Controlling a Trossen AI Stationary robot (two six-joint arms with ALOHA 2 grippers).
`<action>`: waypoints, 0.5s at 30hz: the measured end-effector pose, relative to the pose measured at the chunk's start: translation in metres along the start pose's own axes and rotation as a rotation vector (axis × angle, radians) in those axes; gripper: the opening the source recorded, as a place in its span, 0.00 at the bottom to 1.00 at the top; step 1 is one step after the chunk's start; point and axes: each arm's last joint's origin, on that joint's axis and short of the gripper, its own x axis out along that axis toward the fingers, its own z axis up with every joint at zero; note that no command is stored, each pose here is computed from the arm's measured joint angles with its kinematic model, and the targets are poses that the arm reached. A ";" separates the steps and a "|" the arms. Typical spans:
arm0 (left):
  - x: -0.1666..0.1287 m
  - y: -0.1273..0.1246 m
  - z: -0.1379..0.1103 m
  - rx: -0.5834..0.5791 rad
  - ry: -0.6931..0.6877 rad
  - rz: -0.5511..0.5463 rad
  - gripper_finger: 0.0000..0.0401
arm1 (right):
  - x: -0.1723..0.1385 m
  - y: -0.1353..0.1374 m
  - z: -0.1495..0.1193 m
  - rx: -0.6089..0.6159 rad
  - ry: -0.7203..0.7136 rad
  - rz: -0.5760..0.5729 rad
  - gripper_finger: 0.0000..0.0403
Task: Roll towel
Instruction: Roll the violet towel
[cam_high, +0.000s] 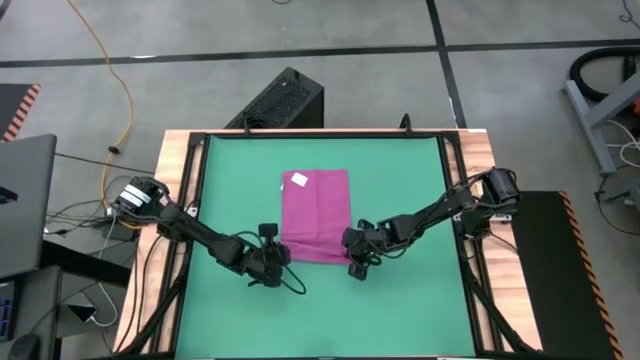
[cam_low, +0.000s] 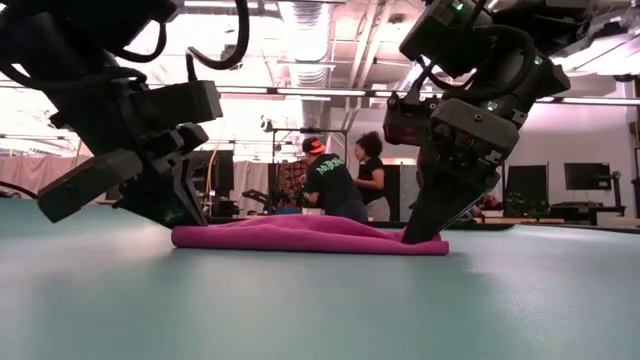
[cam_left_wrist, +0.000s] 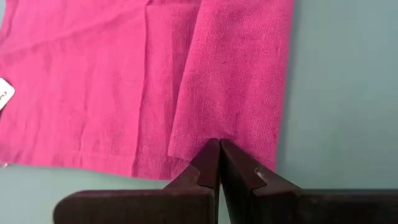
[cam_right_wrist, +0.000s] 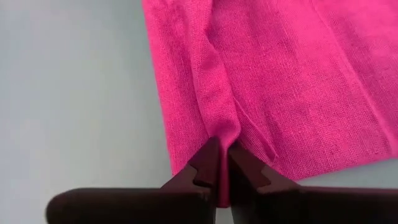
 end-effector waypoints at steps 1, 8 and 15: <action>0.000 0.000 -0.001 0.000 0.007 -0.002 0.00 | -0.003 0.000 0.001 -0.009 -0.008 -0.007 0.15; 0.000 0.001 -0.005 -0.009 0.044 0.003 0.00 | -0.029 0.000 0.010 -0.059 -0.093 -0.082 0.25; 0.000 0.001 -0.006 -0.010 0.055 0.004 0.00 | -0.042 0.006 0.012 -0.124 -0.134 -0.110 0.32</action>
